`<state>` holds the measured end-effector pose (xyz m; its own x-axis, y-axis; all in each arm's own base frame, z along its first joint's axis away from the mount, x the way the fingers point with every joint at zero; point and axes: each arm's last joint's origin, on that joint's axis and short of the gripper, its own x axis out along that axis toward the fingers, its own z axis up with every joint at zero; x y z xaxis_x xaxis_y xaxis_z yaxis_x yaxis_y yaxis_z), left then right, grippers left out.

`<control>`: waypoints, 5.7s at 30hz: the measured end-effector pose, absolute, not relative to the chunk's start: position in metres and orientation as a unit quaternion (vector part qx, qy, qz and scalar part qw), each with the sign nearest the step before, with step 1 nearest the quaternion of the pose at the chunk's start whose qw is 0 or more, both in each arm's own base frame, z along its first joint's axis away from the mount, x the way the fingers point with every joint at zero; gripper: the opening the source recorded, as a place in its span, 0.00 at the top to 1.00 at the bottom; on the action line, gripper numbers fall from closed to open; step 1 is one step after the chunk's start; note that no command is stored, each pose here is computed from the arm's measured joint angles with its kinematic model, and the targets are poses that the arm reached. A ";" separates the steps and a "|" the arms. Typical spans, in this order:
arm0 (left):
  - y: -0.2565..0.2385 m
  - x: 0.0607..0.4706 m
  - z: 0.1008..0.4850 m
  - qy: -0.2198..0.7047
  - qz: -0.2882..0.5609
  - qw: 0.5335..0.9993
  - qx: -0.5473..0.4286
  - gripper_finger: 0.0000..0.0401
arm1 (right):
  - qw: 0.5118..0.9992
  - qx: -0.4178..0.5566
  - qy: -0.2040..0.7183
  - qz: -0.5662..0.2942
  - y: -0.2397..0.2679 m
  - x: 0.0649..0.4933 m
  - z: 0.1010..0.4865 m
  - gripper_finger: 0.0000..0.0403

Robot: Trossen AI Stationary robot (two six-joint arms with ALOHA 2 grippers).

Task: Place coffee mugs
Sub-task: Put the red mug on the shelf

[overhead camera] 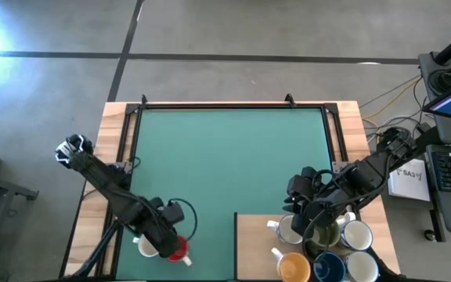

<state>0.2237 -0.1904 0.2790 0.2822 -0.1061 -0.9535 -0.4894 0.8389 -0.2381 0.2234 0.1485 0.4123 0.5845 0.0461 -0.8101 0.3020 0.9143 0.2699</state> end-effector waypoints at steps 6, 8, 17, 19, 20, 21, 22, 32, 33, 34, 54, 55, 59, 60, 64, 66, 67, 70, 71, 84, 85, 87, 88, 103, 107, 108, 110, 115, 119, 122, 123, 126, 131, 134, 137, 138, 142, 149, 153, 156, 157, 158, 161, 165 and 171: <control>-0.198 0.230 0.266 0.602 0.137 0.747 -0.247 0.73 | 0.869 0.193 0.450 -0.074 0.148 0.223 0.412 0.77; -0.200 0.232 0.261 0.609 0.140 0.741 -0.243 0.73 | 0.868 0.194 0.450 -0.074 0.148 0.223 0.412 0.77; -0.202 0.233 0.245 0.638 0.166 0.720 -0.217 0.73 | 0.868 0.194 0.451 -0.073 0.149 0.223 0.412 0.77; -0.203 0.234 0.244 0.640 0.167 0.718 -0.216 0.73 | 0.868 0.195 0.451 -0.073 0.149 0.223 0.412 0.77; -0.203 0.234 0.242 0.642 0.167 0.716 -0.216 0.73 | 0.868 0.195 0.451 -0.073 0.149 0.223 0.412 0.77; -0.204 0.234 0.241 0.645 0.166 0.714 -0.215 0.73 | 0.868 0.195 0.450 -0.073 0.149 0.223 0.412 0.77; -0.205 0.235 0.240 0.647 0.166 0.712 -0.215 0.74 | 0.868 0.196 0.450 -0.073 0.149 0.223 0.412 0.77; -0.211 0.242 0.225 0.653 0.172 0.707 -0.209 0.78 | 0.868 0.196 0.450 -0.073 0.149 0.223 0.412 0.77; -0.212 0.242 0.223 0.654 0.173 0.706 -0.208 0.78 | 0.868 0.195 0.450 -0.073 0.149 0.223 0.412 0.77; -0.212 0.243 0.221 0.655 0.175 0.705 -0.207 0.79 | 0.868 0.195 0.450 -0.073 0.149 0.223 0.412 0.77; -0.191 0.265 0.250 0.618 0.211 0.730 -0.199 0.98 | 0.865 0.200 0.455 -0.073 0.146 0.225 0.412 0.77; -0.185 0.268 0.254 0.614 0.220 0.733 -0.191 0.98 | 0.865 0.200 0.455 -0.075 0.146 0.225 0.412 0.77; -0.158 0.285 0.260 0.599 0.239 0.744 -0.176 0.98 | 0.864 0.205 0.452 -0.084 0.141 0.228 0.412 0.77; -0.151 0.291 0.260 0.594 0.239 0.747 -0.177 0.98 | 0.864 0.207 0.451 -0.087 0.139 0.229 0.412 0.77; -0.112 0.308 0.254 0.593 0.252 0.745 -0.172 0.99 | 0.866 0.209 0.441 -0.112 0.130 0.235 0.412 0.77; -0.088 0.315 0.254 0.596 0.266 0.738 -0.172 0.99 | 0.866 0.207 0.439 -0.119 0.125 0.238 0.412 0.77; -0.076 0.319 0.254 0.594 0.271 0.737 -0.174 0.99 | 0.867 0.204 0.438 -0.121 0.122 0.239 0.411 0.77; -0.042 0.327 0.254 0.590 0.283 0.735 -0.178 0.99 | 0.871 0.193 0.432 -0.133 0.115 0.244 0.411 0.77; -0.032 0.329 0.255 0.586 0.282 0.738 -0.180 0.99 | 0.872 0.188 0.429 -0.141 0.113 0.246 0.409 0.77; 0.073 0.335 0.248 0.585 0.277 0.742 -0.174 0.98 | 0.888 0.059 0.404 -0.212 0.093 0.312 0.372 0.77; 0.077 0.335 0.246 0.592 0.273 0.739 -0.170 0.98 | 0.890 0.052 0.402 -0.212 0.090 0.319 0.369 0.77; 0.085 0.332 0.244 0.605 0.268 0.732 -0.162 0.98 | 0.893 0.038 0.397 -0.209 0.084 0.334 0.361 0.77; 0.088 0.331 0.242 0.611 0.263 0.729 -0.160 0.98 | 0.893 0.035 0.398 -0.208 0.080 0.341 0.357 0.77; 0.116 0.313 0.217 0.634 0.236 0.716 -0.170 0.98 | 0.933 0.098 0.320 -0.130 0.031 0.386 0.275 0.77; 0.116 0.317 0.218 0.625 0.228 0.726 -0.175 0.98 | 0.936 0.123 0.305 -0.127 0.024 0.387 0.255 0.77; 0.116 0.317 0.218 0.625 0.224 0.728 -0.174 0.97 | 0.934 0.129 0.306 -0.131 0.022 0.387 0.250 0.77; 0.116 0.318 0.219 0.624 0.218 0.730 -0.174 0.96 | 0.933 0.139 0.300 -0.139 0.017 0.388 0.245 0.77; 0.118 0.317 0.219 0.623 0.221 0.730 -0.176 0.94 | 0.929 0.147 0.313 -0.130 0.011 0.390 0.235 0.77; 0.118 0.317 0.218 0.625 0.217 0.731 -0.171 0.94 | 0.925 0.147 0.325 -0.131 0.008 0.393 0.226 0.77; 0.118 0.317 0.218 0.626 0.214 0.731 -0.168 0.93 | 0.923 0.145 0.330 -0.134 0.007 0.393 0.222 0.77; 0.118 0.317 0.218 0.626 0.214 0.731 -0.167 0.93 | 0.923 0.141 0.331 -0.137 0.007 0.394 0.220 0.77; 0.117 0.315 0.223 0.622 0.192 0.739 -0.176 0.93 | 0.920 0.134 0.338 -0.148 0.006 0.394 0.214 0.77; 0.113 0.310 0.237 0.608 0.178 0.753 -0.178 0.93 | 0.918 0.132 0.342 -0.153 0.004 0.393 0.210 0.77; 0.112 0.305 0.246 0.602 0.174 0.760 -0.171 0.93 | 0.919 0.133 0.338 -0.153 0.003 0.393 0.209 0.77; 0.112 0.303 0.252 0.590 0.169 0.772 -0.162 0.93 | 0.925 0.136 0.322 -0.150 0.004 0.394 0.209 0.77; 0.113 0.304 0.252 0.587 0.169 0.775 -0.160 0.93 | 0.925 0.136 0.321 -0.150 0.004 0.394 0.209 0.77; 0.114 0.308 0.247 0.582 0.167 0.780 -0.159 0.93 | 0.927 0.136 0.315 -0.150 0.003 0.395 0.210 0.77; 0.114 0.306 0.222 0.599 0.157 0.766 -0.170 0.93 | 0.927 0.140 0.313 -0.151 0.003 0.395 0.210 0.77; 0.114 0.304 0.214 0.598 0.166 0.763 -0.178 0.93 | 0.926 0.144 0.313 -0.152 0.003 0.395 0.210 0.77; 0.113 0.304 0.213 0.598 0.165 0.764 -0.179 0.93 | 0.926 0.145 0.313 -0.152 0.003 0.395 0.210 0.77; 0.113 0.303 0.213 0.599 0.164 0.763 -0.179 0.93 | 0.926 0.145 0.313 -0.152 0.003 0.395 0.210 0.77; 0.113 0.303 0.213 0.600 0.164 0.762 -0.179 0.93 | 0.926 0.145 0.313 -0.152 0.003 0.395 0.210 0.77; 0.114 0.305 0.217 0.597 0.160 0.766 -0.177 0.92 | 0.926 0.148 0.313 -0.153 0.003 0.395 0.210 0.77; 0.114 0.308 0.226 0.589 0.152 0.774 -0.177 0.86 | 0.925 0.148 0.315 -0.154 0.003 0.395 0.209 0.77; 0.115 0.309 0.231 0.585 0.150 0.778 -0.173 0.75 | 0.924 0.164 0.308 -0.158 0.003 0.395 0.210 0.77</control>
<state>0.3092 0.1151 0.2306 0.2709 0.0314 -0.9621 -0.4360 0.8950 -0.0936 0.3951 0.0032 0.2100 0.7609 -0.1907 -0.6202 0.3930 0.8960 0.2067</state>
